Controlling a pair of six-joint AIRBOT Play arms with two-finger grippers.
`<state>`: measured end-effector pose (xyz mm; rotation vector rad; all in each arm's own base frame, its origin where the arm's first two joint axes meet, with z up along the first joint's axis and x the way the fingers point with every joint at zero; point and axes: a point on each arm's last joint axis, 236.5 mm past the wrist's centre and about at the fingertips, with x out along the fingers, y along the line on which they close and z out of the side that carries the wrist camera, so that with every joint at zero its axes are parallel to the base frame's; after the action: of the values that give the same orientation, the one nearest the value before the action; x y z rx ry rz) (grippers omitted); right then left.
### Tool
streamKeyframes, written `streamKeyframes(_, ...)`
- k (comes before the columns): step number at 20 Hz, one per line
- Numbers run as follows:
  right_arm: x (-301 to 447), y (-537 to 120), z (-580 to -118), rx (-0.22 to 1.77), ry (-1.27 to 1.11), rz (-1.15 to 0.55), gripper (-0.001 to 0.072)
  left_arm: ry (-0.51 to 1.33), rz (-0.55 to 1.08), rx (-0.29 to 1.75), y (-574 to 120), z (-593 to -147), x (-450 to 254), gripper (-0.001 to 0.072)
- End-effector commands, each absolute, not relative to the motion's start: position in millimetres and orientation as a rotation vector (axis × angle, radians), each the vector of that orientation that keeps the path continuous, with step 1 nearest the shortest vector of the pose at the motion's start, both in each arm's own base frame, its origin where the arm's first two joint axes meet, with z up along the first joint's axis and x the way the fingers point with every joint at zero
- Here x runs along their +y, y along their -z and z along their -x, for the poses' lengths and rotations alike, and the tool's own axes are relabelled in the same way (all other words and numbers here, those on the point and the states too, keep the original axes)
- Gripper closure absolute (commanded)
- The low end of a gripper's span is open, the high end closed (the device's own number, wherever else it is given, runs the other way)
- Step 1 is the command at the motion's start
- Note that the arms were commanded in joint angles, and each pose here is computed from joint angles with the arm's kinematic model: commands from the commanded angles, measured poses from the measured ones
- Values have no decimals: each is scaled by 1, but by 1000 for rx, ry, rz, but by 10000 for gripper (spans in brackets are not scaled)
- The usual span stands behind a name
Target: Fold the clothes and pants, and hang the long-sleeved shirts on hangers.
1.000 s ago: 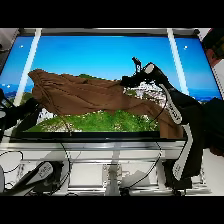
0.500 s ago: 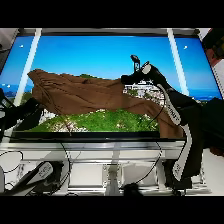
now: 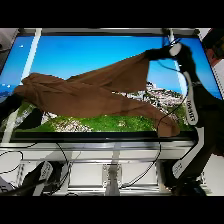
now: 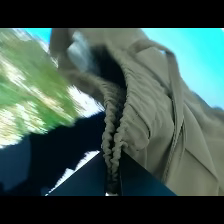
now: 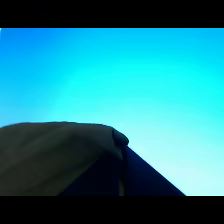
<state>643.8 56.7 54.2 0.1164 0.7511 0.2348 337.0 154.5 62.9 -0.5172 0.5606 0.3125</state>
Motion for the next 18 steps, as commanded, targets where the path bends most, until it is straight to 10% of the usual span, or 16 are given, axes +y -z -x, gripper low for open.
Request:
streamKeyframes(1, -5, -88, -656, 655, -132, -122, 703, -345, 468, 571, -73, -315, 165, 672)
streamKeyframes(9, -43, -122, -681, 471, -31, -51, 703, -342, 372, 911, -13, -267, 157, 673)
streamKeyframes(18, -62, -202, -700, 152, 39, 33, 702, -372, 426, 821, -24, -281, 163, 672)
